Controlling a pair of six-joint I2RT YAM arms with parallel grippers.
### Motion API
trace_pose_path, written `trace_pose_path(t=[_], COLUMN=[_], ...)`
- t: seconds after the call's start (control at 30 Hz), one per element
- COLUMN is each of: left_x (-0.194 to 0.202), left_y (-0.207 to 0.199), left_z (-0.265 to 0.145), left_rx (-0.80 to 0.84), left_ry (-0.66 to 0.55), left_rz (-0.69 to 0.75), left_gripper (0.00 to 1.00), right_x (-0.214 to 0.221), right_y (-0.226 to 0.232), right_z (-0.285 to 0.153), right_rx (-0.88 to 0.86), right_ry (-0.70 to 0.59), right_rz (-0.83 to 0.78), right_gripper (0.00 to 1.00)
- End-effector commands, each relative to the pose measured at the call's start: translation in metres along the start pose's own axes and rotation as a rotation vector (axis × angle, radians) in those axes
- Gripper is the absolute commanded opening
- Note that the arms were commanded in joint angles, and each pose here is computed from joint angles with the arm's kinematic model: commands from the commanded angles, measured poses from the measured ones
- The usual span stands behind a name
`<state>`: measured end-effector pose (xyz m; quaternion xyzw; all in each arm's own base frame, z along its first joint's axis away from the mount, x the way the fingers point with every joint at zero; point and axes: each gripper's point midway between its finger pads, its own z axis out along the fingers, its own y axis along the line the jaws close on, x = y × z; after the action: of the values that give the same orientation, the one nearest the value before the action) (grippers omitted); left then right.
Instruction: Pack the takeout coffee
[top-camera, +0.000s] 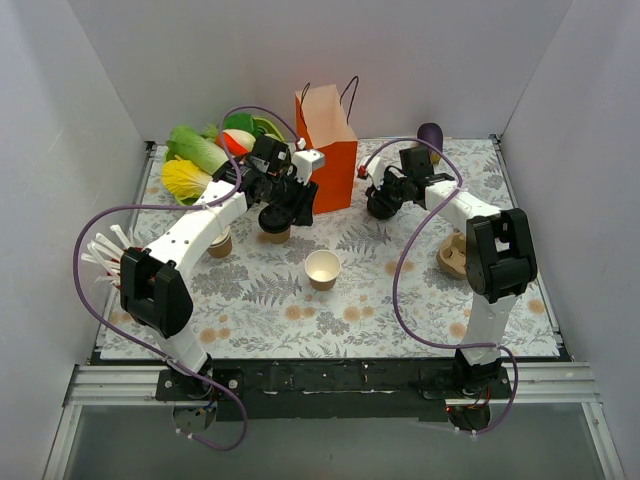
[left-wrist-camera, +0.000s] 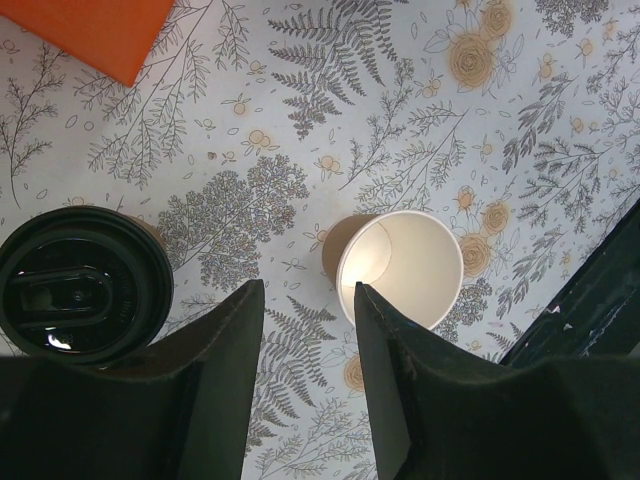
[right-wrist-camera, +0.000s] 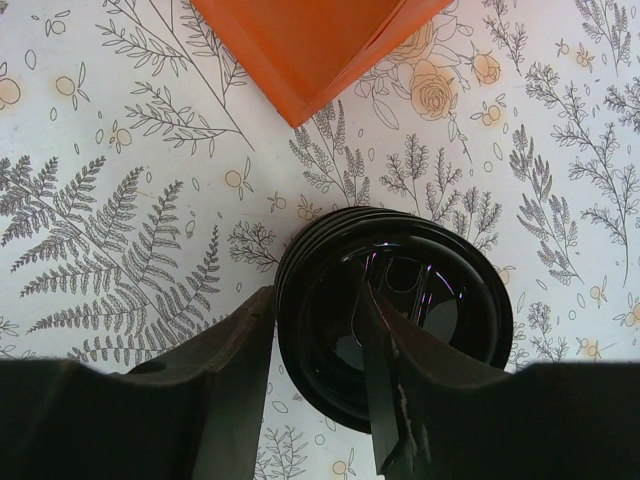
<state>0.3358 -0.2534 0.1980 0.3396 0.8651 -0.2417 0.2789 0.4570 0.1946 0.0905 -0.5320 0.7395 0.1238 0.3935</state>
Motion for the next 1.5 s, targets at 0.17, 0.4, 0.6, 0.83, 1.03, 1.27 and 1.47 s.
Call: trace_pose_path(t=[0.17, 0.4, 0.6, 0.83, 1.03, 1.27, 1.47], left_x=[-0.009, -0.009, -0.008, -0.007, -0.008, -0.007, -0.004], left_y=[-0.002, -0.001, 0.001, 0.000, 0.000, 0.001, 0.000], left_z=[-0.017, -0.017, -0.016, -0.015, -0.014, -0.015, -0.016], left_rx=[-0.015, -0.020, -0.023, -0.015, -0.008, -0.004, -0.004], left_ry=[-0.057, -0.057, -0.054, -0.051, -0.054, -0.055, -0.053], left_rz=[0.013, 0.011, 0.010, 0.011, 0.008, 0.002, 0.001], left_gripper=[0.41, 0.41, 0.42, 0.41, 0.42, 0.42, 0.42], right_x=[-0.014, -0.006, -0.003, -0.009, -0.024, -0.048, -0.051], right_y=[-0.003, -0.006, -0.014, -0.010, -0.005, -0.012, -0.056], right_z=[-0.012, -0.005, 0.000, -0.004, -0.016, -0.031, -0.043], right_rx=[0.013, 0.038, 0.082, 0.063, 0.036, 0.053, 0.153], right_ry=[-0.031, 0.005, 0.036, 0.018, -0.013, -0.058, -0.072], right_rz=[-0.033, -0.034, -0.032, -0.034, -0.025, -0.018, 0.049], right_gripper=[0.50, 0.47, 0.42, 0.22, 0.10, 0.01, 0.08])
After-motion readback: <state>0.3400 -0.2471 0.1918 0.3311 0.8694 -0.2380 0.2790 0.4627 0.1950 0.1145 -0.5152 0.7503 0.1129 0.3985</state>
